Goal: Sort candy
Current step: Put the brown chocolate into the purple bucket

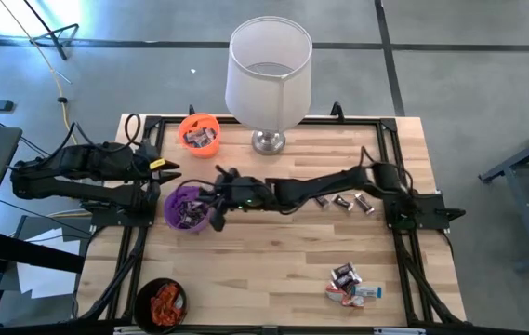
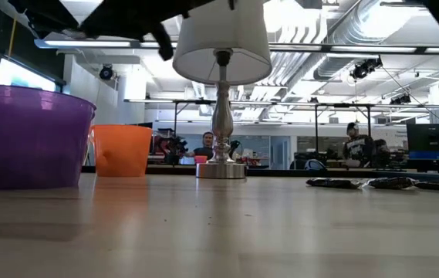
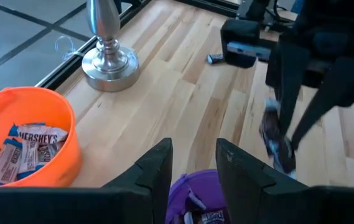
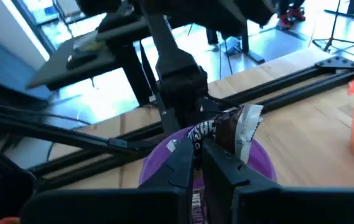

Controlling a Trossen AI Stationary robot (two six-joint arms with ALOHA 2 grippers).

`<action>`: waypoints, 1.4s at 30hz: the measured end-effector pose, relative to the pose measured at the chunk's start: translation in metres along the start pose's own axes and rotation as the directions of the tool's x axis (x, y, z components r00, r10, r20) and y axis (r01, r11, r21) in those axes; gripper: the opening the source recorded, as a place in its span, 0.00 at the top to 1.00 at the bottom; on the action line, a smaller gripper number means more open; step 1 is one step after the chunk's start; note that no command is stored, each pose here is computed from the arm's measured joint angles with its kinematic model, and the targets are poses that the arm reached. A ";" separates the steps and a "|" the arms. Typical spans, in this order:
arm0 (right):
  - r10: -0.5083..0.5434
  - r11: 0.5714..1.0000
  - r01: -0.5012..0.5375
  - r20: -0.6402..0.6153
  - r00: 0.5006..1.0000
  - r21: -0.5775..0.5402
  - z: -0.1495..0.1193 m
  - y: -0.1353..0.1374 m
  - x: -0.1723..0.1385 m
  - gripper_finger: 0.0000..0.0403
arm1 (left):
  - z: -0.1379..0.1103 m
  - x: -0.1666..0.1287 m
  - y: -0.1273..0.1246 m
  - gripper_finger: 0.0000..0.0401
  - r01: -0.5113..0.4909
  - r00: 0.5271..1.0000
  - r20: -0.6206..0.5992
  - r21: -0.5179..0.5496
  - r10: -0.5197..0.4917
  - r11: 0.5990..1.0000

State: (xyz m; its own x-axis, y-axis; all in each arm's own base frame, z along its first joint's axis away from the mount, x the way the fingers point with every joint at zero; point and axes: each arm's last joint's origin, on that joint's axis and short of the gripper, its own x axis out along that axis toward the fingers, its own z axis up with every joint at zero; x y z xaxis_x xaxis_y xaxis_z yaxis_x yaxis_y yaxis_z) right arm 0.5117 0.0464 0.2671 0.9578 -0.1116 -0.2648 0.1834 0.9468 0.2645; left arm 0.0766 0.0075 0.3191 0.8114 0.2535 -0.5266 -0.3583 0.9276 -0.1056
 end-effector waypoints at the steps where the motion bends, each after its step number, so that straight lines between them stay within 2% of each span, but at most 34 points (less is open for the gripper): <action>1: 0.007 1.000 -0.007 -0.008 1.000 -0.005 0.001 0.001 0.005 0.96 | 0.000 0.000 0.000 0.73 -0.001 1.000 -0.002 0.001 0.001 1.000; 9: -0.009 0.998 0.003 -0.094 0.996 -0.063 -0.005 0.002 0.034 0.97 | -0.003 0.000 0.001 0.73 -0.009 1.000 -0.029 0.008 0.009 1.000; 12: 0.022 0.998 -0.029 -0.109 0.994 -0.064 -0.004 0.001 0.037 0.94 | -0.004 0.000 0.001 0.73 -0.019 0.999 -0.039 0.011 0.019 1.000; 15: 0.069 0.996 -0.076 -0.127 0.989 -0.051 -0.002 -0.002 0.038 0.88 | -0.004 0.000 0.002 0.73 -0.024 0.999 -0.042 0.013 0.025 1.000; 23: 0.060 0.996 -0.070 -0.148 0.987 -0.059 -0.003 -0.006 0.039 0.66 | -0.004 0.000 0.002 0.73 -0.032 0.999 -0.041 0.014 0.032 0.999; 26: 0.021 0.997 -0.041 -0.257 0.966 -0.072 -0.006 -0.011 0.032 0.63 | -0.004 0.000 0.002 0.73 -0.032 0.999 -0.041 0.013 0.032 0.999; 29: -0.063 0.994 0.019 -0.426 0.902 -0.106 0.000 -0.013 0.005 0.63 | -0.006 0.000 0.002 0.73 -0.037 0.998 -0.056 0.006 0.037 0.999; 31: -0.167 0.983 0.108 -0.495 0.852 -0.147 0.008 -0.010 -0.019 0.64 | -0.008 0.000 0.003 0.73 -0.043 0.996 -0.078 0.008 0.044 0.999; 34: -0.361 0.932 0.257 -0.579 0.731 -0.257 0.004 0.001 -0.055 0.65 | -0.010 -0.001 0.004 0.73 -0.054 0.994 -0.093 0.013 0.055 0.998; 36: -0.460 0.888 0.330 -0.623 0.633 -0.319 -0.001 0.008 -0.076 0.65 | -0.010 -0.001 0.004 0.73 -0.068 0.994 -0.089 0.014 0.069 0.998; 42: -0.589 0.795 0.434 -0.711 0.385 -0.424 -0.018 0.017 -0.114 0.65 | -0.009 -0.001 0.006 0.73 -0.144 0.987 -0.062 0.019 0.145 0.989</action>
State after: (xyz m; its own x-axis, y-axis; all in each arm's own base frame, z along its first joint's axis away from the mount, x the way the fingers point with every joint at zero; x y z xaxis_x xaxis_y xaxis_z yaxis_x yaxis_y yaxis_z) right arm 0.4012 0.0807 0.2856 0.1039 -0.3857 -0.9168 0.4676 0.8325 -0.2972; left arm 0.0695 0.0108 0.3114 0.7203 0.3680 -0.5880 -0.4630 0.8863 -0.0126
